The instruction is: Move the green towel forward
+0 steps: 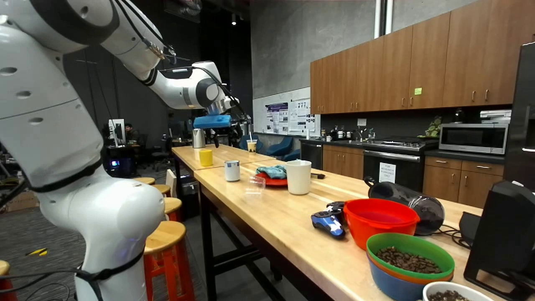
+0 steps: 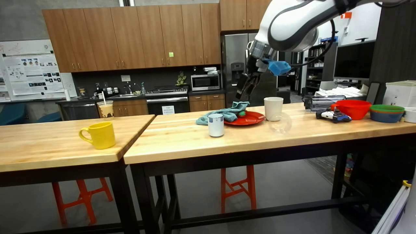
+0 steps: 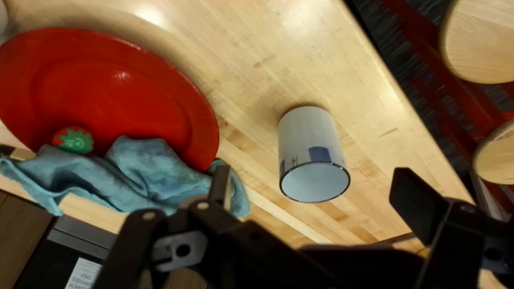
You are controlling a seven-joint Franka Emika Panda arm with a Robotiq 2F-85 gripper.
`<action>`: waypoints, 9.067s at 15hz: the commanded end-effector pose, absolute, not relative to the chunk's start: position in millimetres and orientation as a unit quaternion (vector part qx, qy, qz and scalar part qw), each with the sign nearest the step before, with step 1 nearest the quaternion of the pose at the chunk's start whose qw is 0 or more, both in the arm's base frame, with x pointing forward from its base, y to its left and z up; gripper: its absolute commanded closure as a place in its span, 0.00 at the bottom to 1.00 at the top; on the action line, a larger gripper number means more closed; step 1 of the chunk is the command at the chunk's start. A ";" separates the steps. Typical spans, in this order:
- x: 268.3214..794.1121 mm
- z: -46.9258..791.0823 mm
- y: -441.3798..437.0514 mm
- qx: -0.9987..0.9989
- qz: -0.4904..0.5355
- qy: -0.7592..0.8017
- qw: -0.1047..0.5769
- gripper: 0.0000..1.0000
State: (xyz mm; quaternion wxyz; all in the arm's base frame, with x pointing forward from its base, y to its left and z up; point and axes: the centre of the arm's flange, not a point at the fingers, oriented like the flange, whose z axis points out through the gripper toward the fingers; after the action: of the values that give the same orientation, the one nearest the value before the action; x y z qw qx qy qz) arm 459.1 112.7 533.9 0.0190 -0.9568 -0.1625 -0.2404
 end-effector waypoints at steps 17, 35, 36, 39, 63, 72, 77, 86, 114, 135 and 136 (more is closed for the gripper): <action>607.1 508.1 -3.5 -0.881 -0.305 -0.331 -0.144 0.00; 601.5 479.2 -0.8 -0.840 -0.236 -0.389 -0.295 0.00; 600.1 476.1 -7.5 -0.847 -0.220 -0.380 -0.300 0.00; 595.5 470.8 -21.2 -0.860 -0.194 -0.360 -0.305 0.00; 602.7 451.2 -16.0 -0.879 -0.193 -0.335 -0.278 0.00; 634.1 430.2 -16.8 -0.853 -0.192 -0.365 -0.319 0.00; 646.4 434.4 -30.8 -0.833 -0.193 -0.375 -0.358 0.00; 652.8 407.0 -32.6 -0.827 -0.174 -0.393 -0.363 0.00; 697.8 536.4 -9.8 -0.785 -0.307 -0.371 -0.390 0.99; 631.0 696.1 5.6 -0.789 -0.346 -0.297 -0.410 0.99; 625.7 704.8 3.6 -0.791 -0.342 -0.291 -0.416 0.99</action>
State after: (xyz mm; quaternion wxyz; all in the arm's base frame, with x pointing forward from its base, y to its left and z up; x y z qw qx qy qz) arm 655.3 7.6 681.0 -0.4075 -0.7839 -0.2998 -0.3599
